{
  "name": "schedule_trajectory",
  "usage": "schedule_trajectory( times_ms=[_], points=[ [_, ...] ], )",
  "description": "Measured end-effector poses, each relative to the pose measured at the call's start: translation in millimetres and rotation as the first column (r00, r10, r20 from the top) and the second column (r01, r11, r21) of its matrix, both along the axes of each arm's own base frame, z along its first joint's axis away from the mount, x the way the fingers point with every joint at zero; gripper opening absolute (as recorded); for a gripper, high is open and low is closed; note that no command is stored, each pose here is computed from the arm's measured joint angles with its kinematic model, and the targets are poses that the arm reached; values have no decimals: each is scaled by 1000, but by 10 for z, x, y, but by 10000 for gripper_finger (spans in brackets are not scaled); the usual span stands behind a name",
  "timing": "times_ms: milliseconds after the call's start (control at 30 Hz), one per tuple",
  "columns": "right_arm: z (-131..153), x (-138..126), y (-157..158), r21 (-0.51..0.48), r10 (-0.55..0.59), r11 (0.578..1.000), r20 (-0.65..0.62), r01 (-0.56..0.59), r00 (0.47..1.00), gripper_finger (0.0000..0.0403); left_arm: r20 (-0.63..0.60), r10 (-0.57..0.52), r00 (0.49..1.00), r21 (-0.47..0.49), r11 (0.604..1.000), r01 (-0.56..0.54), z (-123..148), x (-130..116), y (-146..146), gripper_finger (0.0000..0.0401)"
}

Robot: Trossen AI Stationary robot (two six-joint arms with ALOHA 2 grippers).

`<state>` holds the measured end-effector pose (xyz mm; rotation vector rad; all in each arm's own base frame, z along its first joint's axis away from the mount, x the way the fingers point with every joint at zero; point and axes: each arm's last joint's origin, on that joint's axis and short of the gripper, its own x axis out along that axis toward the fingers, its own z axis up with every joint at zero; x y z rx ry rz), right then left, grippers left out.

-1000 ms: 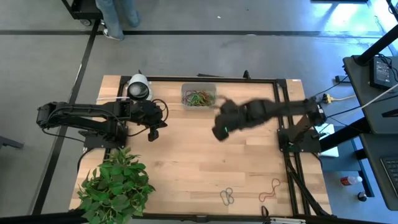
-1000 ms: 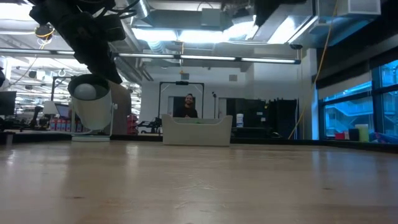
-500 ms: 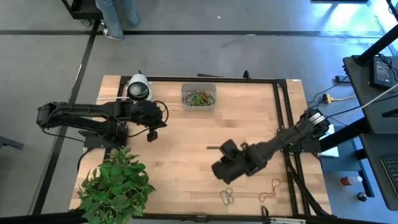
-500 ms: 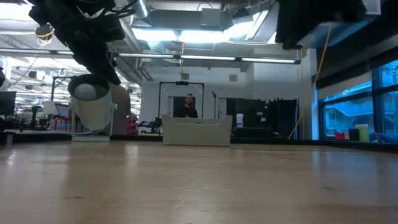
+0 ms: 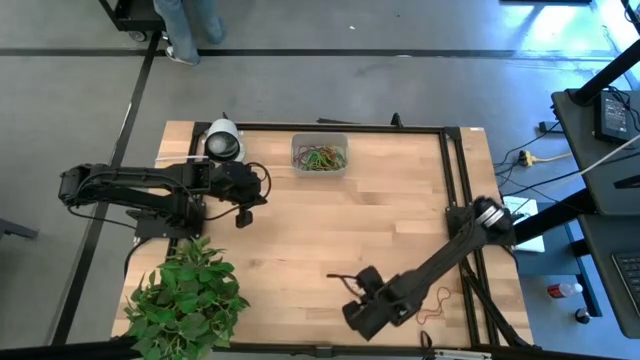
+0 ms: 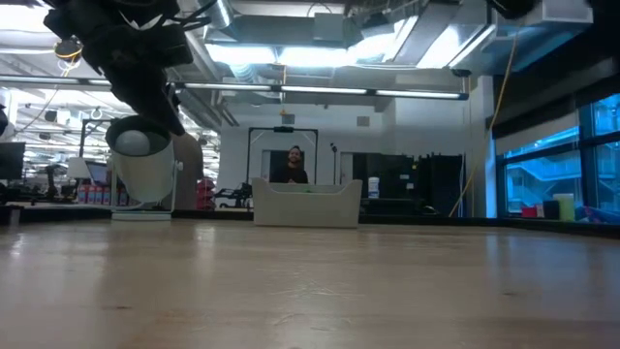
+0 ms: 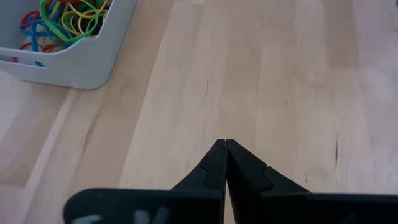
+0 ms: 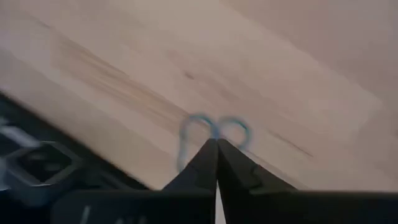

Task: Pick and place rubber bands into bin
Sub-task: Put the blue rubber band into the white bin

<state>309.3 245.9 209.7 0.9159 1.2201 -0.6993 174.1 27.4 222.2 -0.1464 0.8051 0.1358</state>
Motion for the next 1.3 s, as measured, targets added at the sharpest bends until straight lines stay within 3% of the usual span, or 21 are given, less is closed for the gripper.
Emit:
schedule_trajectory(
  times_ms=[133, 333, 700, 867, 1000, 1100, 1233, 1300],
  points=[
    [-129, 18, 124, -26, -16, 1000, -79, 14, 997, 11, -6, -9, 1000, 12, 1000, 9, -3, -4, 0, 1],
    [-348, 67, 223, -18, -46, 999, -93, 44, 995, 28, -12, -27, 1000, 29, 999, 27, -5, -6, 0, 1],
    [-666, 115, 273, -44, -104, 994, -138, 98, 985, 189, -14, -28, 1000, 29, 999, 28, -7, -8, 0, 1],
    [-768, 157, 312, -15, -94, 996, -145, 93, 985, 230, -14, -27, 1000, 29, 999, 28, -7, -8, 0, 1],
    [-806, 149, 310, -21, -75, 997, -166, 73, 983, 202, -14, -26, 1000, 27, 999, 26, -7, -8, 0, 1],
    [-815, 143, 280, -32, -80, 997, -191, 75, 978, 141, -14, -24, 1000, 25, 999, 24, -7, -8, 0, 1],
    [-792, 177, 210, -8, -60, 998, -225, 60, 972, 29, -14, -23, 1000, 24, 999, 23, -7, -8, 0, 1],
    [-721, 203, 158, 0, -29, 1000, -214, 29, 976, 13, -14, -23, 1000, 24, 999, 23, -7, -8, 0, 1]
  ],
)
